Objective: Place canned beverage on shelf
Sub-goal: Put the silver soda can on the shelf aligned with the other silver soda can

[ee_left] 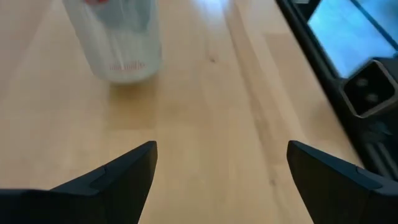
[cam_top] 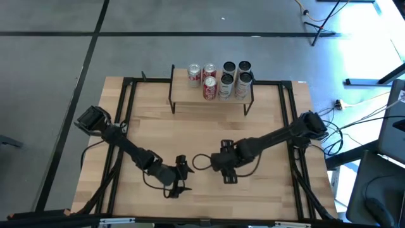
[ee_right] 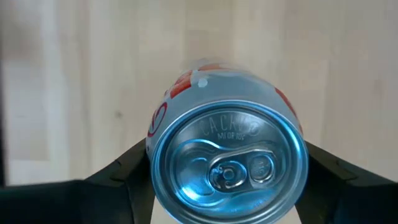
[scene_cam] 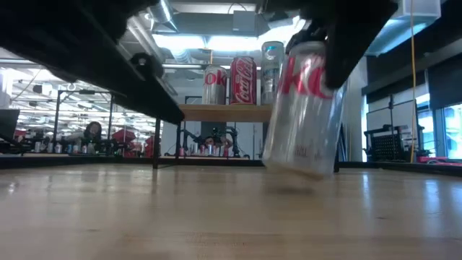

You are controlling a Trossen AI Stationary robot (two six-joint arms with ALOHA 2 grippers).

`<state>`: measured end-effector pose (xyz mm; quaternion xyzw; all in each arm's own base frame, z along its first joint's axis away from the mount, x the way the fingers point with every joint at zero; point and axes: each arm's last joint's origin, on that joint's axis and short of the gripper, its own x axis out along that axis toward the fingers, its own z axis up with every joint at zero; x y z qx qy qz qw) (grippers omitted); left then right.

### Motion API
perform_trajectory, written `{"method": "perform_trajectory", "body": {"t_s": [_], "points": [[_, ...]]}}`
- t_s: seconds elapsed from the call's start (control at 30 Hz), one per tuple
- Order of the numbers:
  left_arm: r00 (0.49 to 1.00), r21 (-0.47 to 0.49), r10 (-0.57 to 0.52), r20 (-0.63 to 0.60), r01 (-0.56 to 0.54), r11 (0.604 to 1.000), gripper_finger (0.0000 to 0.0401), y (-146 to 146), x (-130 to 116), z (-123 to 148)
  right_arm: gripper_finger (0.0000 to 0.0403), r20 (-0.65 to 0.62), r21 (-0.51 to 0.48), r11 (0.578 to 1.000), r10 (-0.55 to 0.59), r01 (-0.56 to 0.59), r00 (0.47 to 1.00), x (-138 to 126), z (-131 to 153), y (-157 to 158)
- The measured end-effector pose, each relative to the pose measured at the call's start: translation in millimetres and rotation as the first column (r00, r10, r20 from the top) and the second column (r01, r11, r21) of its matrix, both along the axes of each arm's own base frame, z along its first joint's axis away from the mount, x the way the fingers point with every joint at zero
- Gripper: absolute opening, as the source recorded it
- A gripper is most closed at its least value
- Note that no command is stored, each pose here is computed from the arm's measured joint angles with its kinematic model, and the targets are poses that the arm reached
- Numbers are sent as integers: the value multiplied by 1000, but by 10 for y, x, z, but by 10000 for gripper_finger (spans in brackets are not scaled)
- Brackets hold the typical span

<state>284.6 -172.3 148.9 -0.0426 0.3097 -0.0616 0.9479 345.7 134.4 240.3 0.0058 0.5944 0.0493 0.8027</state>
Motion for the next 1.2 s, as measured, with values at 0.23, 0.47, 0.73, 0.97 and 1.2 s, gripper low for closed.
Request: {"method": "perform_trajectory", "body": {"t_s": [0.23,0.47,0.73,0.97,1.2], "points": [[999,68,27,21,-28,997,343,204,114,1,259,-38,-42,996,83,-84,996,40,-105,-48],[991,28,95,92,-98,995,343,371,241,64,373,-27,-72,989,128,-130,991,58,-124,-37],[982,20,158,107,-161,987,343,561,326,78,339,-33,-83,980,177,-179,984,-32,-6,-47],[965,25,165,203,-173,985,343,560,370,160,315,41,-151,979,144,-136,989,-413,368,100],[944,66,141,299,-168,984,343,576,414,246,314,282,-299,954,91,-3,955,-1054,397,244]]}}
